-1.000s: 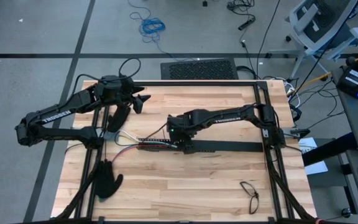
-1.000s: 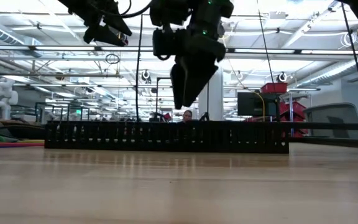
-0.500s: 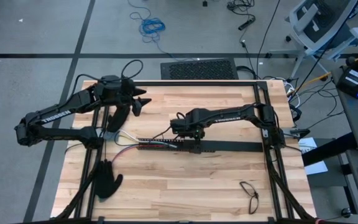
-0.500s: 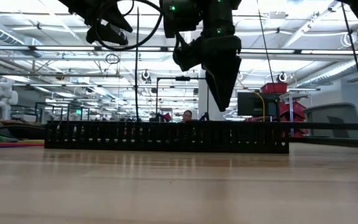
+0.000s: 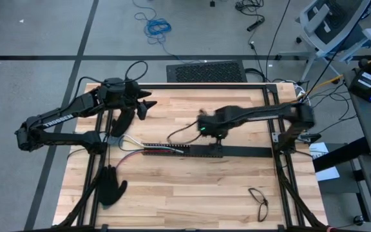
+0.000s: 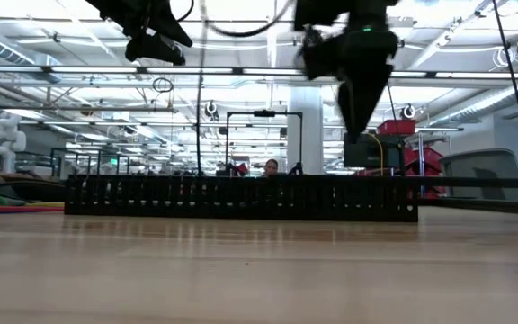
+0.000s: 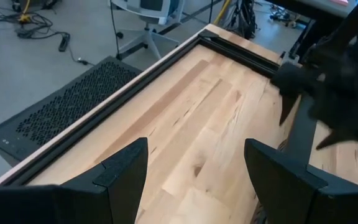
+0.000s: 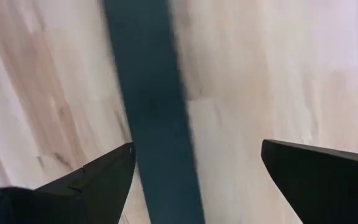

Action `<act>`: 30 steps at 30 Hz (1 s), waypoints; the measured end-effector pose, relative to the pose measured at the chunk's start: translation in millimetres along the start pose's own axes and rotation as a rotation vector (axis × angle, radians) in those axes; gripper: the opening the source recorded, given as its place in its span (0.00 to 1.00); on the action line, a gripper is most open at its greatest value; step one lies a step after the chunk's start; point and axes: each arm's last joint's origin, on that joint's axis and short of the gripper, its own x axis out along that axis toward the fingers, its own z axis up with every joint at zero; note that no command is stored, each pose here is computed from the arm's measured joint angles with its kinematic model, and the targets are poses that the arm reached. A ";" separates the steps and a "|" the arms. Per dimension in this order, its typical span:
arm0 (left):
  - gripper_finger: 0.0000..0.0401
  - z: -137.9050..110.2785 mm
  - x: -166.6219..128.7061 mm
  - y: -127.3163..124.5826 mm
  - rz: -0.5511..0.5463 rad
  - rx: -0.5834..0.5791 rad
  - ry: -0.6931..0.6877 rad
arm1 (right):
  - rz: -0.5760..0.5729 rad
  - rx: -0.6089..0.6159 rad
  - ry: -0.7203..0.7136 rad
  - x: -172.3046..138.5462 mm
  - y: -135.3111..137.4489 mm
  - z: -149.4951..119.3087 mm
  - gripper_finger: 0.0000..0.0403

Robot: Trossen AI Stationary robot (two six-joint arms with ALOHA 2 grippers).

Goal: Ziptie cables

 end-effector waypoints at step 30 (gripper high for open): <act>0.65 -17.2 58.3 -25.2 -0.109 0.190 0.158 | 0.087 0.006 -0.365 60.6 18.1 13.5 0.86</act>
